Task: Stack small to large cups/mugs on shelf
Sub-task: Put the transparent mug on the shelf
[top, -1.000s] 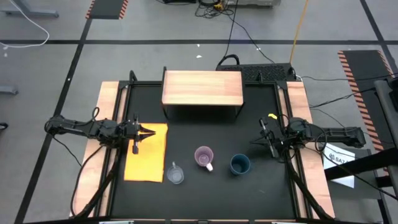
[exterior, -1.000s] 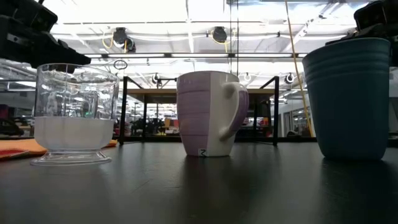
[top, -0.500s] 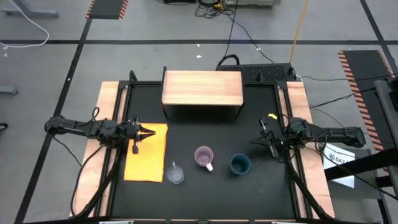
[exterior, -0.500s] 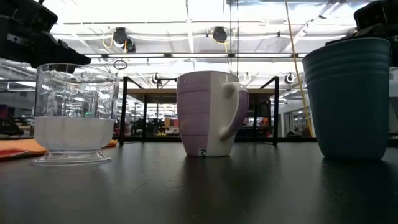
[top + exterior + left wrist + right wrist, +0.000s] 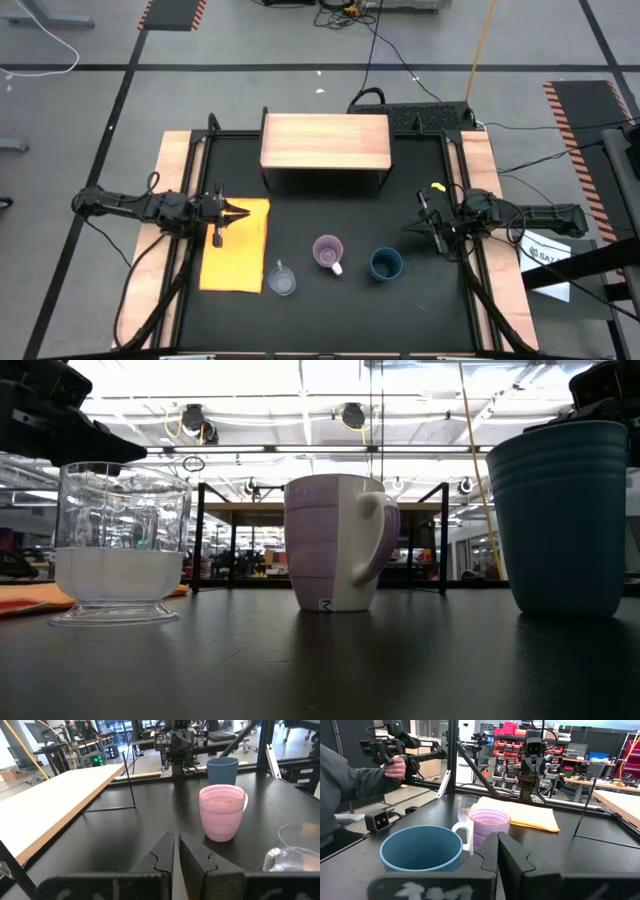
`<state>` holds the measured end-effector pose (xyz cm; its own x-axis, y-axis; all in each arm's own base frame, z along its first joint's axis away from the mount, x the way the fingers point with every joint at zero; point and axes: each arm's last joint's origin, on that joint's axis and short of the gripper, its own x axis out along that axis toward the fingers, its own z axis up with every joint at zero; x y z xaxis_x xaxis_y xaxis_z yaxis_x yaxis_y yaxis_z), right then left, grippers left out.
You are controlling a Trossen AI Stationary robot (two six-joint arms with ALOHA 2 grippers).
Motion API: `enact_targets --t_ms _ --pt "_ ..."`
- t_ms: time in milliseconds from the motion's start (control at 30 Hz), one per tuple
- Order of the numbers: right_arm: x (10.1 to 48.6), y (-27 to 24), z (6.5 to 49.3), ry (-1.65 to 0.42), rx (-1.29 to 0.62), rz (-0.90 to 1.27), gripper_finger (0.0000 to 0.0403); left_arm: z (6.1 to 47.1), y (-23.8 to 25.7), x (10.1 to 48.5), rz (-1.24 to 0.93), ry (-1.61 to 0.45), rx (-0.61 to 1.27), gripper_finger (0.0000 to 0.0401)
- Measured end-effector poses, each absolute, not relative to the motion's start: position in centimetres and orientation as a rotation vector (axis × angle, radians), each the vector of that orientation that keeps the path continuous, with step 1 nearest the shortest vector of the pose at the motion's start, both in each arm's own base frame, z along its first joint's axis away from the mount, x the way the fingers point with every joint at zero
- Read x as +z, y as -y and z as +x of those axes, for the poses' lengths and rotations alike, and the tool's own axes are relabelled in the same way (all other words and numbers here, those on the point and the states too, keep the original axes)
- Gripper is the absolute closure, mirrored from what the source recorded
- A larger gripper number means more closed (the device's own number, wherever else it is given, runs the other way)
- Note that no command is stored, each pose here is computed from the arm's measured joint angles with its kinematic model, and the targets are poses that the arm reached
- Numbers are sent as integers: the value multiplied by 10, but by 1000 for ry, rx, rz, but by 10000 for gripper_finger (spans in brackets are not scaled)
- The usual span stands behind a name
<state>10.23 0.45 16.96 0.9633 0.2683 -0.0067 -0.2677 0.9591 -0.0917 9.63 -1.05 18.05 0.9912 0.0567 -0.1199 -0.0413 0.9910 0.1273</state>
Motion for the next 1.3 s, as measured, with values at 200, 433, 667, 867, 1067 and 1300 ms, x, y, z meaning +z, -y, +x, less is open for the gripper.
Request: enact_targets --t_ms 200,433,667,867,1067,1300 --pt "170 -4 102 6 272 -92 403 97 15 187 56 -47 -81 370" --pt "170 -4 102 8 272 -102 403 97 17 189 94 -28 -179 370" --pt "170 -4 102 12 271 -127 403 97 17 189 79 -27 -163 370" --pt "170 -4 102 12 272 -120 403 97 17 191 89 -2 -151 371" --pt "170 -4 102 11 272 -116 403 97 17 195 72 36 -164 395" --pt "170 -4 102 11 271 -116 403 97 16 199 53 72 -129 398"
